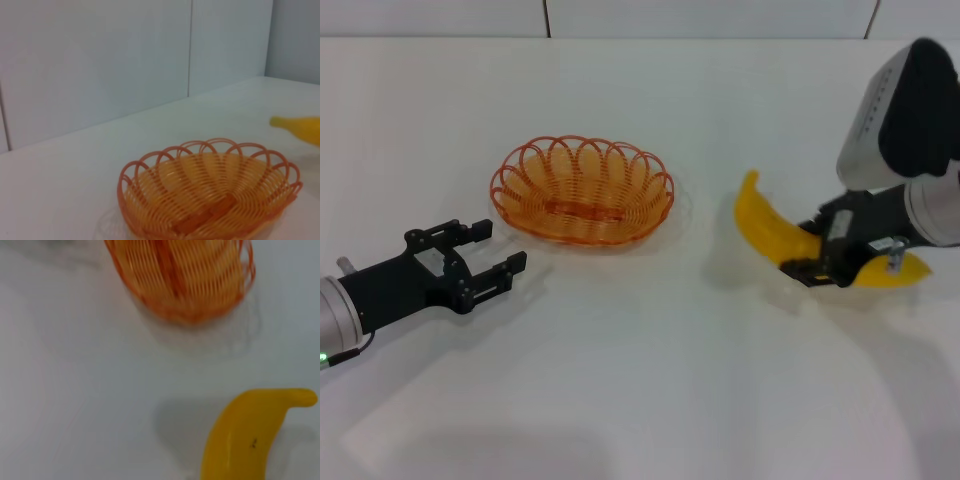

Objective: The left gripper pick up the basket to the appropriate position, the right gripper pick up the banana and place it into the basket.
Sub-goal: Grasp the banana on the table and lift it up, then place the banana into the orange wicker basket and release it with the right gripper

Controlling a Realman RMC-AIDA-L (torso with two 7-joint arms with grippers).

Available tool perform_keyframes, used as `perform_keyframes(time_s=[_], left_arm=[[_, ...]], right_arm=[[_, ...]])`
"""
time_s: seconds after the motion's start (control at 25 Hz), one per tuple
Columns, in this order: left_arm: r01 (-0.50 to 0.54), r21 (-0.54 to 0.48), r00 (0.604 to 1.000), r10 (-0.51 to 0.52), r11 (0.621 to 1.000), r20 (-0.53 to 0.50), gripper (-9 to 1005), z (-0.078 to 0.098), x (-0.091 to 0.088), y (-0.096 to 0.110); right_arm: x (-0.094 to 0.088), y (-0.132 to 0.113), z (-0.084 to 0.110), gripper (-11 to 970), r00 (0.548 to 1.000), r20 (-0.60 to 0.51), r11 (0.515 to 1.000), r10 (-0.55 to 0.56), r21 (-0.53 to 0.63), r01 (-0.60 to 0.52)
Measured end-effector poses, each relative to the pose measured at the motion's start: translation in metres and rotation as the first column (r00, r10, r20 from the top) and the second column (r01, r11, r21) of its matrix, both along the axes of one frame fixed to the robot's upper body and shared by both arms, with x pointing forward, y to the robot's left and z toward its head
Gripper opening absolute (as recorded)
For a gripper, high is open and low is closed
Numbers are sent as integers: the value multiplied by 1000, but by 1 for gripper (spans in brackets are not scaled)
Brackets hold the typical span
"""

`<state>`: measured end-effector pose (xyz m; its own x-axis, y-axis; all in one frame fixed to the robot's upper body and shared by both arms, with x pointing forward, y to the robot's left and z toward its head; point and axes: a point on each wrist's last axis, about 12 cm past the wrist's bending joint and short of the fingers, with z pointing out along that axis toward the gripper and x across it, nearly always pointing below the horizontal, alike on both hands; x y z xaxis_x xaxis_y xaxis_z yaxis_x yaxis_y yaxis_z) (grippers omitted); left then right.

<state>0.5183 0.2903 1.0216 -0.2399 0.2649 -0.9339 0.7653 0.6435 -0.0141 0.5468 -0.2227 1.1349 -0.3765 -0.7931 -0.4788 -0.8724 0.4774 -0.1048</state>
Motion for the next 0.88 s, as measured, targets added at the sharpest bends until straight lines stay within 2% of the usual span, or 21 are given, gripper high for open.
perform_keyframes(time_s=[0.16,0.44,0.64,0.88], left_arm=[[-1,0,1000,1,1000,-1,652,-1,-1,0],[2,-1,1000,-2,1000,2,652,0,0,-1],[7,-2,1000,-7,1000,7,652,1,3,-3],[9,-2,1000,-9,1000,7,652,2,3,-4]], right_arm=[[-1,7,12,492,996,52,992,72,100,-77],[0,24,24,492,971,154,958,180,198,-209],[6,39,31,492,951,231,934,204,246,-259],[17,68,28,492,932,286,924,225,240,-297]])
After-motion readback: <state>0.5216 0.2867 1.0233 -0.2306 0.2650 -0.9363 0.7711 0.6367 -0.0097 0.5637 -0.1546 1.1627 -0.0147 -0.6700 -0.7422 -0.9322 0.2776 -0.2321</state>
